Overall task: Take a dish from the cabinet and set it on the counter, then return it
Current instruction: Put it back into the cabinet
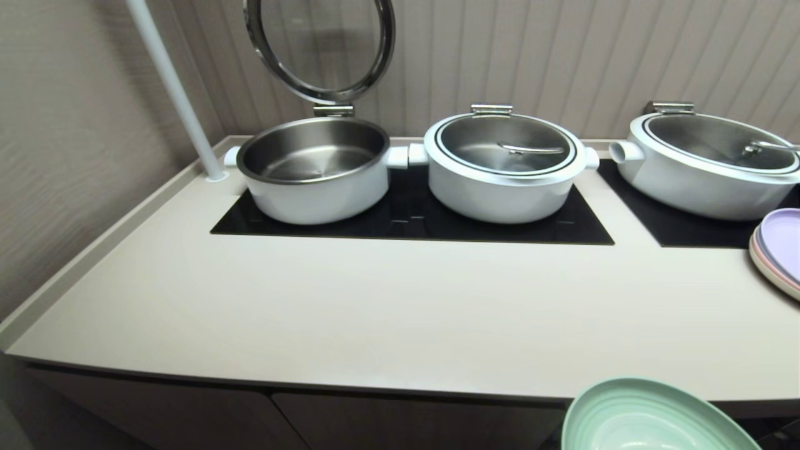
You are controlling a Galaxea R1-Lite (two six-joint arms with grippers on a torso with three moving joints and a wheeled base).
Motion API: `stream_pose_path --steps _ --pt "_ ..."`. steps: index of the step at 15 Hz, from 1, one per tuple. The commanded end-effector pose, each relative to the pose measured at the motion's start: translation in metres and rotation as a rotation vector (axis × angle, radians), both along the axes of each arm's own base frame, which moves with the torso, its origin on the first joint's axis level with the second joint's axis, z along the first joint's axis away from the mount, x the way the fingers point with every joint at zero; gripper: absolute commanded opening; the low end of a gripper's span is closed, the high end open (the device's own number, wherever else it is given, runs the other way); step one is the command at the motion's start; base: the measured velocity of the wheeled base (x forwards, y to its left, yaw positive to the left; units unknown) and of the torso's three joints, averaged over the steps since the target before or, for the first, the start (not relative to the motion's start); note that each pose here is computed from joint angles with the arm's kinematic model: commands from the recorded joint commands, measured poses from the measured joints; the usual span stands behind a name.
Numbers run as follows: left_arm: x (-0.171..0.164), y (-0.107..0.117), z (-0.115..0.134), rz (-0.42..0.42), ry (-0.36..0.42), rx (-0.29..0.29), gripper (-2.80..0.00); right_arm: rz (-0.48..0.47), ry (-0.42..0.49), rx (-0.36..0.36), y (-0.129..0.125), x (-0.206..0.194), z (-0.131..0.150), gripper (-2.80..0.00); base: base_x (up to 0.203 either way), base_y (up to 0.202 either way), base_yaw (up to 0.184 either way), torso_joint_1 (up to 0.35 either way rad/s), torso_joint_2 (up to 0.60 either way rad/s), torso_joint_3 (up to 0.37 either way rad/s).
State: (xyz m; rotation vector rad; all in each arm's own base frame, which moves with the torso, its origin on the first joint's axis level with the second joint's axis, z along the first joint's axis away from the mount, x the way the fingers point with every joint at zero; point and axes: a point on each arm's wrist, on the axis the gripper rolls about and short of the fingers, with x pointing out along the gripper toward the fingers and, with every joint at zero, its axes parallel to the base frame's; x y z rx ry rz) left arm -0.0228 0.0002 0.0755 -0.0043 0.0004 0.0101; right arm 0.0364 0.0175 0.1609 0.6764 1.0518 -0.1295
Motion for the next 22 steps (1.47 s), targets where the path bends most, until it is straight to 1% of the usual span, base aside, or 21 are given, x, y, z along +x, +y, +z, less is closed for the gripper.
stream_pose_path --steps 1,9,11,15,17,22 --pt "0.0 0.0 0.0 0.0 0.0 0.0 -2.8 -0.004 0.004 0.001 0.0 0.0 0.0 -2.8 0.0 0.0 0.0 -0.148 0.33 0.177" --pt "0.0 0.0 0.0 0.001 0.0 0.0 -2.8 0.006 -0.004 0.004 0.0 0.0 0.002 -2.8 0.0 0.0 0.0 -0.156 0.34 0.181" --pt "0.0 0.0 0.0 0.0 0.0 0.0 -2.8 0.024 -0.005 -0.007 0.0 0.0 0.003 -2.8 0.0 0.0 0.0 -0.176 0.38 0.205" --pt "0.0 0.0 0.0 0.001 0.0 0.0 -2.8 0.035 -0.016 -0.004 0.001 0.0 0.006 -2.8 0.0 0.0 0.0 -0.237 0.52 0.279" --pt "0.0 0.0 0.0 0.001 0.0 0.0 -2.8 0.053 -0.016 0.011 0.001 0.0 0.007 -2.8 0.0 0.0 0.0 -0.258 0.55 0.297" --pt "0.0 0.0 0.0 0.001 0.0 0.0 -2.8 0.081 -0.024 0.022 0.002 0.0 0.01 -2.8 0.0 0.0 0.0 -0.231 0.53 0.288"
